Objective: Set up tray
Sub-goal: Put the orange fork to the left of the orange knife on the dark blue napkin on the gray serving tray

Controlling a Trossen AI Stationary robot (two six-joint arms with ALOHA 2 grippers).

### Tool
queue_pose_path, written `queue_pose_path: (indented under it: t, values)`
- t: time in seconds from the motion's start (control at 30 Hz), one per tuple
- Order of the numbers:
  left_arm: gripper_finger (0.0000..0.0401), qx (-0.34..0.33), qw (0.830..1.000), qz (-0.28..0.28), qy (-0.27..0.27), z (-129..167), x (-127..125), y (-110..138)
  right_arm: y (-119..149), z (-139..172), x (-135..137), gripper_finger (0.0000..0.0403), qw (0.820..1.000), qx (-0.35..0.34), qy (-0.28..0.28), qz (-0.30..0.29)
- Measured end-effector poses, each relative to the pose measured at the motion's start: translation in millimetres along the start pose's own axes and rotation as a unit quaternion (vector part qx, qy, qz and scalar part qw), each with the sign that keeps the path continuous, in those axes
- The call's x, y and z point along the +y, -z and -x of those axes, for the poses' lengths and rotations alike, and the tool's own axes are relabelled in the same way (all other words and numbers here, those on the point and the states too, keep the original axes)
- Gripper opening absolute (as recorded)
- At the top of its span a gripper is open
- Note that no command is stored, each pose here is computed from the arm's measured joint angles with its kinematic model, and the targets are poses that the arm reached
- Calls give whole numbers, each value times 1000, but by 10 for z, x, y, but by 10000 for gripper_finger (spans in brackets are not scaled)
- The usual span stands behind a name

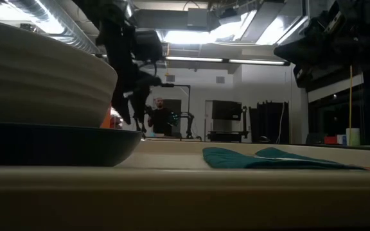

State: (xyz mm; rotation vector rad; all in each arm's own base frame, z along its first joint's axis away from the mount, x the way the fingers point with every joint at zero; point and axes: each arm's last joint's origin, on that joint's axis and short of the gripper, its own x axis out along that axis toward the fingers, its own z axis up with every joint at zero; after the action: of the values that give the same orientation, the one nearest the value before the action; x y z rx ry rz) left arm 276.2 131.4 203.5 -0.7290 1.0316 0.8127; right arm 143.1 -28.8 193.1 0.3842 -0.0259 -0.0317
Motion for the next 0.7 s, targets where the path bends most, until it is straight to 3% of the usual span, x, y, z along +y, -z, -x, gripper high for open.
queue_pose_path:
  t: [0.37,0.7]
  values:
    - [176,59,996,-13,-69,-503,13,71,0,0,0,10,1000,0,0,-10]
    - [169,58,994,-21,-89,-637,16,79,0,0,0,10,1000,0,0,-28]
